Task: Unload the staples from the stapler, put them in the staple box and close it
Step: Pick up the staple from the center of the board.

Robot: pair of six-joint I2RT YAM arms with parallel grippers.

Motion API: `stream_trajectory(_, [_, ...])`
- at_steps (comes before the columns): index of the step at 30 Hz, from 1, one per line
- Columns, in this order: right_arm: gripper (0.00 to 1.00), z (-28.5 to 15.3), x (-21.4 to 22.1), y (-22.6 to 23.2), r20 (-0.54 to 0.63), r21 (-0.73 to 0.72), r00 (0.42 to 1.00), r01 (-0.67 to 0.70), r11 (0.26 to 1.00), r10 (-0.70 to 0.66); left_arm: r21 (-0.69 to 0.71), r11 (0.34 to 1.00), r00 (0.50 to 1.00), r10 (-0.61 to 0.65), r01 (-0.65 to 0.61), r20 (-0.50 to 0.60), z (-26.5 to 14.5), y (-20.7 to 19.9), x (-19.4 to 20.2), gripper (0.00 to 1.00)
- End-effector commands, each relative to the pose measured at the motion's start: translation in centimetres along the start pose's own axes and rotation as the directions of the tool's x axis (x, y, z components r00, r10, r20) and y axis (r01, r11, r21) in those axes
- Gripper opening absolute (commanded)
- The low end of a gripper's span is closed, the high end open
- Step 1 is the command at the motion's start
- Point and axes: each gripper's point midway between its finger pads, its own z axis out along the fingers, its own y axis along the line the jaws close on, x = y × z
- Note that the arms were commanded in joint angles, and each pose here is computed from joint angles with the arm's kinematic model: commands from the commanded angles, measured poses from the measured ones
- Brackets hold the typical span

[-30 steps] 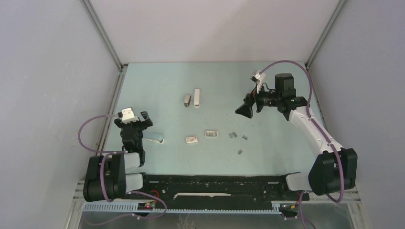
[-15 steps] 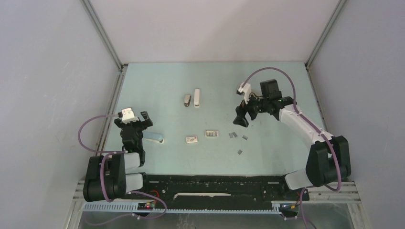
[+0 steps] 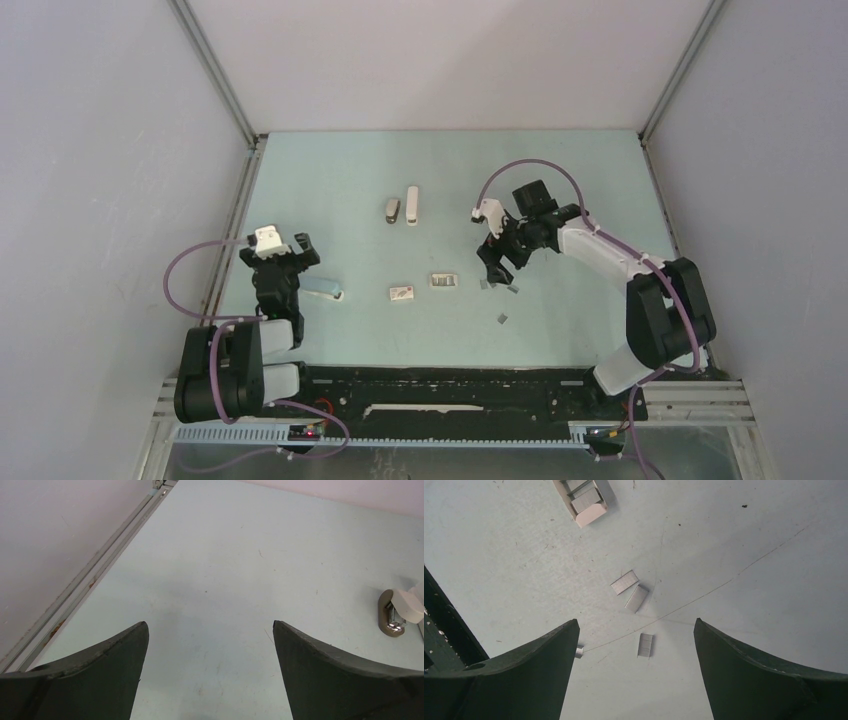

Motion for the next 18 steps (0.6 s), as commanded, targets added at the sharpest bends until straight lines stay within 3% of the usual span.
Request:
stream_trajectory(1, [0.94, -0.5, -1.2, -0.6, 0.013, 0.046, 1.000, -0.012, 0.999, 0.011, 0.011, 1.000, 0.998, 0.016, -0.017, 0.059, 1.3, -0.7, -2.5, 1.00])
stream_trajectory(15, [0.93, 0.1, -1.5, -0.1, 0.002, 0.044, 1.000, -0.024, 0.999, 0.024, 0.008, 1.000, 0.998, 0.017, -0.017, 0.060, 1.2, -0.6, -2.5, 1.00])
stream_trajectory(18, [0.93, 0.2, -1.5, -0.1, 0.001, 0.039, 0.999, -0.036, 0.999, 0.036, -0.052, 0.999, 0.995, -0.010, 0.015, 0.102, 0.5, 0.4, -3.6, 1.00])
